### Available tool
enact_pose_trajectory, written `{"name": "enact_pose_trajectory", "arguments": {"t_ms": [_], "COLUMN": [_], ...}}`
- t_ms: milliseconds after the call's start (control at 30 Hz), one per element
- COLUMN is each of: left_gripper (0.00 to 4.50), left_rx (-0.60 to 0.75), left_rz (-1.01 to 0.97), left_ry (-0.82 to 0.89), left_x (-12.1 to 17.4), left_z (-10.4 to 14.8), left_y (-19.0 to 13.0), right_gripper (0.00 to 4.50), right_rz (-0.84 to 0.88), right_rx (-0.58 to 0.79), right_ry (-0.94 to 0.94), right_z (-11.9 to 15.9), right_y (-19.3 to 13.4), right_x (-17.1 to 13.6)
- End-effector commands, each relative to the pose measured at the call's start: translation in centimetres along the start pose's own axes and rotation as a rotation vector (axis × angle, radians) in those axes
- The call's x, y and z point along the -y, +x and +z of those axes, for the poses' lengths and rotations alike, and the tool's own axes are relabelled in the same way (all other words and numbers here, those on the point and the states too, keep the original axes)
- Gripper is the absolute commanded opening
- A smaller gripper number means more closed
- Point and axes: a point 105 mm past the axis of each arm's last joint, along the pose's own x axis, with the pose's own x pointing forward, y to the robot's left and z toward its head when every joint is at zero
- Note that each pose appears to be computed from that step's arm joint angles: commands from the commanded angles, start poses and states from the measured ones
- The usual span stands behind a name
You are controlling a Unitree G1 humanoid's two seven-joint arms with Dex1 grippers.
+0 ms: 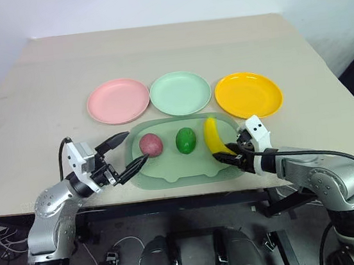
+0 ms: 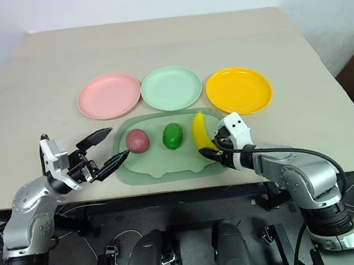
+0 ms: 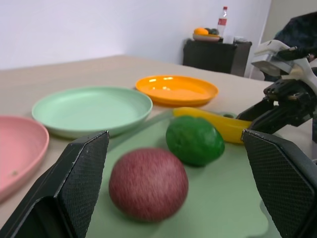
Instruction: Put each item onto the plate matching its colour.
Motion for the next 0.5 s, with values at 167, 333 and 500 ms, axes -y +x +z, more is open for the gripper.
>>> {"name": "enact_pose_trajectory", "arguments": {"t_ms": [167,333,500], "left_gripper": [4.5,4.5,4.5], "left_rx": [0.014,0.013,0.011], "left_rz": [0.0,0.008,0.017], "left_ry": [0.013,0.015,0.021], "left_x": [0.0,0.0,0.0], "left_z": [0.4,0.4,0.6], "left_y": [0.0,-0.1,-0.2], "right_gripper": [1.68,1.68,1.68], "right_rz": [0.014,-0.108,-0.205], "right_rx": [0.184,0.239,0.175], "right_ry": [-0.059,-0.081,-0.148], "right_z": [6.1,9.1,9.5], "right_y": [-2.6,-2.5,-1.1], "right_x": [0.2,3.0,6.7]}}
